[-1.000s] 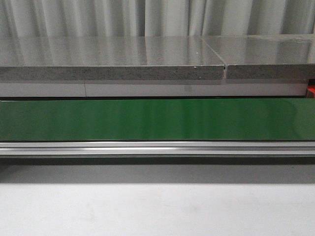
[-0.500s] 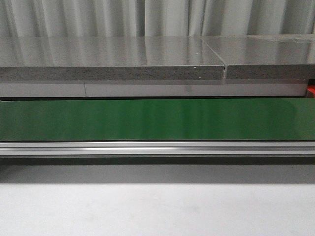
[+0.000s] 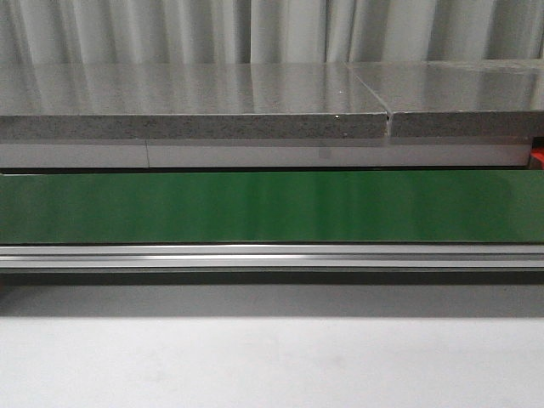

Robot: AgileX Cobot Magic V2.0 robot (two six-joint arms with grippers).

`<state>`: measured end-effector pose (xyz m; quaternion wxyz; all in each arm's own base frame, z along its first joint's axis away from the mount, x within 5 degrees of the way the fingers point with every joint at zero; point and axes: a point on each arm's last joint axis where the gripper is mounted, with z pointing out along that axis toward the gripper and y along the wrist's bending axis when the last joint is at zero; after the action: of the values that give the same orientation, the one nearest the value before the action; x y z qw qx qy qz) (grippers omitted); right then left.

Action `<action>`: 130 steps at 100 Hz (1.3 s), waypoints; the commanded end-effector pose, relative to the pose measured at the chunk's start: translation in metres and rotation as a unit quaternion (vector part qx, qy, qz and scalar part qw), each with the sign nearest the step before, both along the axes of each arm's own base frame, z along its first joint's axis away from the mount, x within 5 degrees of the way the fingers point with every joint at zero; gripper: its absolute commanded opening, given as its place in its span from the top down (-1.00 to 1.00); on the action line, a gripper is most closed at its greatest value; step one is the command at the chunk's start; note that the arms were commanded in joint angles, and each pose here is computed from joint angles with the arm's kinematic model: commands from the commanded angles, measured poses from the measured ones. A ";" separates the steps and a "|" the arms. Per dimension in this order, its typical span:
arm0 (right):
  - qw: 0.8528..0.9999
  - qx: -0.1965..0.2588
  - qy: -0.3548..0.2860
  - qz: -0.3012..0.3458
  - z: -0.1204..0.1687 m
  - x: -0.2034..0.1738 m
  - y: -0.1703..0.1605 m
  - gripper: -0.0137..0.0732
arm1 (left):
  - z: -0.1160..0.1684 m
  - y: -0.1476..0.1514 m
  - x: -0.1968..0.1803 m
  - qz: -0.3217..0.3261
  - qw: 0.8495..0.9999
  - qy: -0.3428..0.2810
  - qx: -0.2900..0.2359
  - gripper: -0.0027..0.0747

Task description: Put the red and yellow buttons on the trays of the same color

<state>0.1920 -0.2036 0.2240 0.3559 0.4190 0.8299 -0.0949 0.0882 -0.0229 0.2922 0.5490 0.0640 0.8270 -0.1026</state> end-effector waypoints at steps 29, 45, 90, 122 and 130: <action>0.968 -0.145 -0.140 0.151 0.108 0.017 0.081 -0.54 | 0.015 0.000 0.003 0.005 0.999 -0.044 -0.018 0.98; 0.935 -0.172 -0.179 0.253 0.132 0.013 0.132 -0.54 | 0.015 0.000 0.003 0.005 0.999 -0.044 -0.018 0.98; 0.859 -0.255 -0.250 0.367 0.141 -0.076 0.193 -0.53 | 0.015 0.000 0.003 0.005 0.999 -0.044 -0.018 0.98; 0.835 -0.285 -0.275 0.381 0.114 -0.147 0.208 0.15 | 0.015 0.000 0.003 0.005 0.999 -0.044 -0.018 0.98; 0.833 -0.283 -0.271 0.389 0.111 -0.156 0.210 0.52 | 0.015 0.000 0.003 0.005 0.999 -0.044 -0.018 0.98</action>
<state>0.0440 0.0057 0.3268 0.6566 -0.0443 0.7511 -0.0524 0.0882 -0.0229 0.2922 0.5490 0.0640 0.8270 -0.1026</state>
